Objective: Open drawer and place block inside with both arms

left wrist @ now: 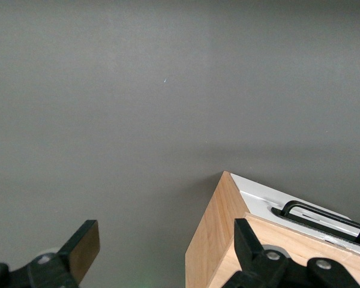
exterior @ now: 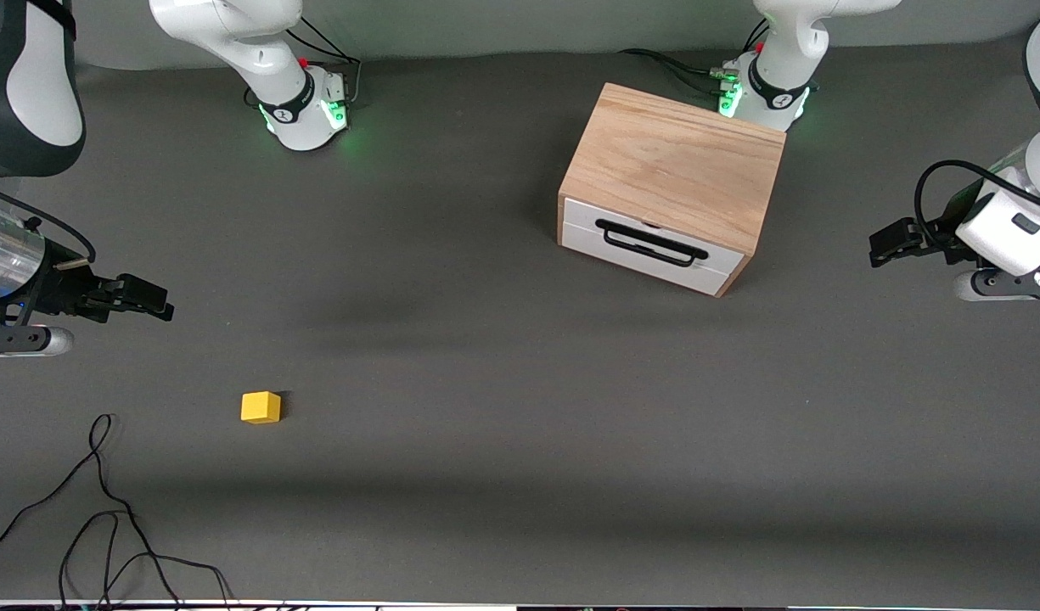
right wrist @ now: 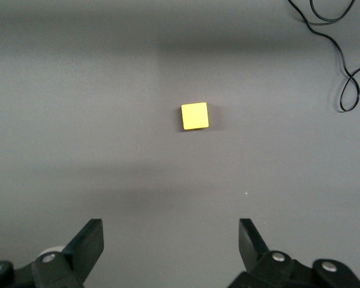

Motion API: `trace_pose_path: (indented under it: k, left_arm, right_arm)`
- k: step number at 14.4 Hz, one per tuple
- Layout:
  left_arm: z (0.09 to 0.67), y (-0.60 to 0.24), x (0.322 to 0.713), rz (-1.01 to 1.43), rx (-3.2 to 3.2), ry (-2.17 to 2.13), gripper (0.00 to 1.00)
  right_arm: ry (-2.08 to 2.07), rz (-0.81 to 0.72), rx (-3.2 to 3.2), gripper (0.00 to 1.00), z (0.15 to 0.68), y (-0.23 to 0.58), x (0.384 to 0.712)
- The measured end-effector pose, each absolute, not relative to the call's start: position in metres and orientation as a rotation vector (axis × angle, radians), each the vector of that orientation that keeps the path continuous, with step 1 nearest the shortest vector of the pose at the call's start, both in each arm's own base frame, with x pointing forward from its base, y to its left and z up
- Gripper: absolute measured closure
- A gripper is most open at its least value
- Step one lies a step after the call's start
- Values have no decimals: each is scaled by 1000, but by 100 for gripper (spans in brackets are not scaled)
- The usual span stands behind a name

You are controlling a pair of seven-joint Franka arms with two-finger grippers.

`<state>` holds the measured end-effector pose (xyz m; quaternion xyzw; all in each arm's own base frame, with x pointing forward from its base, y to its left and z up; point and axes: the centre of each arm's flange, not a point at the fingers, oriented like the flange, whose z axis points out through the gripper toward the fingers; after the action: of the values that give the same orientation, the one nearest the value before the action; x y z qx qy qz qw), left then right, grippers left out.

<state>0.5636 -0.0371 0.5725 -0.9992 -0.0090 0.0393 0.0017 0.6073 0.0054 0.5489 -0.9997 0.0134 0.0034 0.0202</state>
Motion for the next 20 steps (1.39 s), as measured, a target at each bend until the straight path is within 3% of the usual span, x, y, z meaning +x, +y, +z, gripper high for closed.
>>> trace_pose_path:
  k: [8,20]
  left_arm:
    - [570,-115,551,154,-3106,-265,0]
    - [531,-325,470,172,-2664,-1353,0]
  right_arm:
    - [49,38,-3107,0,516,5,623]
    - [60,-3,-3116,0,480,3,647]
